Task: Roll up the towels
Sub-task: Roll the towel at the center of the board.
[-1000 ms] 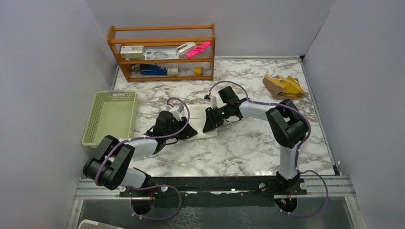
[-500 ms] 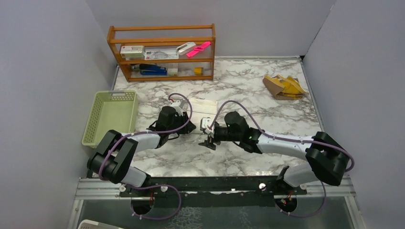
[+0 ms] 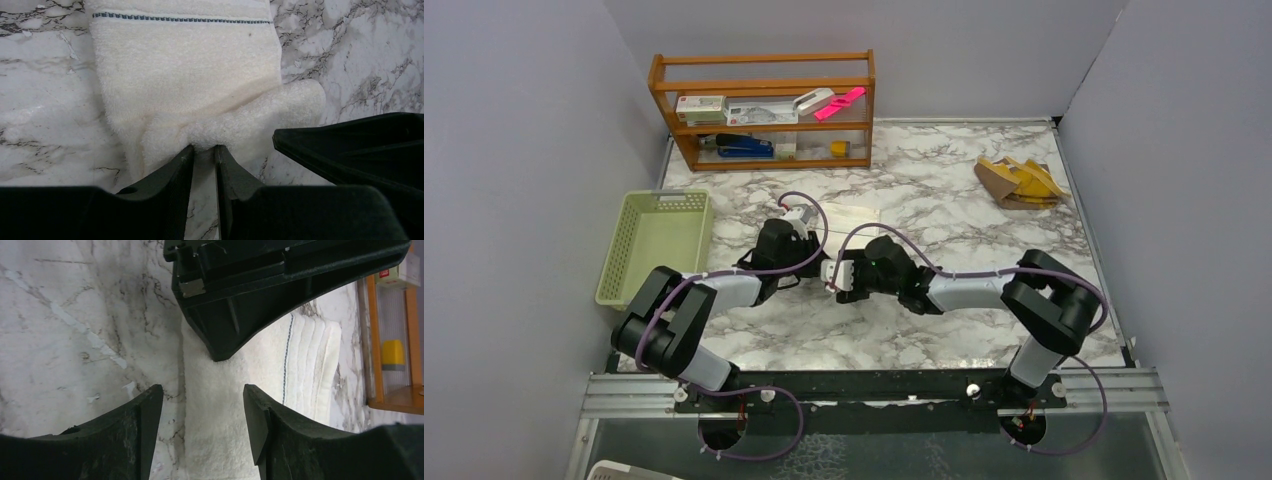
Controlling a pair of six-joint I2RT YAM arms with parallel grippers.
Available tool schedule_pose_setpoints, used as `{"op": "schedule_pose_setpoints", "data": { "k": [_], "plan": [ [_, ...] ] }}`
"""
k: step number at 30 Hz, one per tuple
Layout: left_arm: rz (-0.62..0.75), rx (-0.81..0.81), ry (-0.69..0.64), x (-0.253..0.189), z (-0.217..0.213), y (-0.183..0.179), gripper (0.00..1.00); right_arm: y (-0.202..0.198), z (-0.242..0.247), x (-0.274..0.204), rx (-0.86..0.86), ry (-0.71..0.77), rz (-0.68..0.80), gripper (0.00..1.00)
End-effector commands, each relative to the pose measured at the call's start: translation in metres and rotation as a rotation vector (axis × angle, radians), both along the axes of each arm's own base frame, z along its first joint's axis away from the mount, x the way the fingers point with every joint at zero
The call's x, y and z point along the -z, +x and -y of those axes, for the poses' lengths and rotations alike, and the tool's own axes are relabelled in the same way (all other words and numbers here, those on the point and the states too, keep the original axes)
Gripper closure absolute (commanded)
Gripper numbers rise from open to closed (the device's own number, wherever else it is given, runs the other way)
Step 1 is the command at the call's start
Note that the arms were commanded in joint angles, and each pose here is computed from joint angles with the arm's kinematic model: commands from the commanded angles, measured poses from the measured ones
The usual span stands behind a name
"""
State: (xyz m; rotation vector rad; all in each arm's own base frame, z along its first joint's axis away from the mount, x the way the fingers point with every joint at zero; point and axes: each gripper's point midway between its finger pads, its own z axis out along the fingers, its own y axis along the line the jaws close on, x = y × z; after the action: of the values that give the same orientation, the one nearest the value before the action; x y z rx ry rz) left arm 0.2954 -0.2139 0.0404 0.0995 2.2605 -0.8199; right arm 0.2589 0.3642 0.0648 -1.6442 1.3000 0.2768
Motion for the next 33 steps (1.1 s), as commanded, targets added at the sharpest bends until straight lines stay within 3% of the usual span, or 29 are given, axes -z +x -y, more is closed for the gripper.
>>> {"op": "schedule_pose_setpoints", "data": {
  "k": [1, 11, 17, 24, 33],
  "plan": [
    [-0.079, -0.015, 0.084, 0.026, -0.017, -0.009, 0.74, 0.022, -0.003, 0.0, 0.048, -0.045, 0.095, 0.4],
    [-0.088, -0.013, 0.084, 0.029, -0.018, -0.007, 0.74, 0.023, 0.001, 0.033, 0.078, -0.138, 0.025, 0.48],
    [-0.074, -0.028, 0.07, 0.021, -0.023, -0.003, 0.74, 0.025, 0.002, 0.053, 0.103, -0.179, -0.078, 0.58],
    [0.046, -0.144, 0.015, -0.032, -0.044, 0.017, 0.7, 0.024, 0.005, 0.064, 0.12, -0.184, -0.226, 0.79],
    [0.168, -0.308, -0.104, -0.094, -0.07, 0.011, 0.62, 0.015, -0.017, 0.032, 0.166, -0.027, -0.523, 0.87]
  ]
}}
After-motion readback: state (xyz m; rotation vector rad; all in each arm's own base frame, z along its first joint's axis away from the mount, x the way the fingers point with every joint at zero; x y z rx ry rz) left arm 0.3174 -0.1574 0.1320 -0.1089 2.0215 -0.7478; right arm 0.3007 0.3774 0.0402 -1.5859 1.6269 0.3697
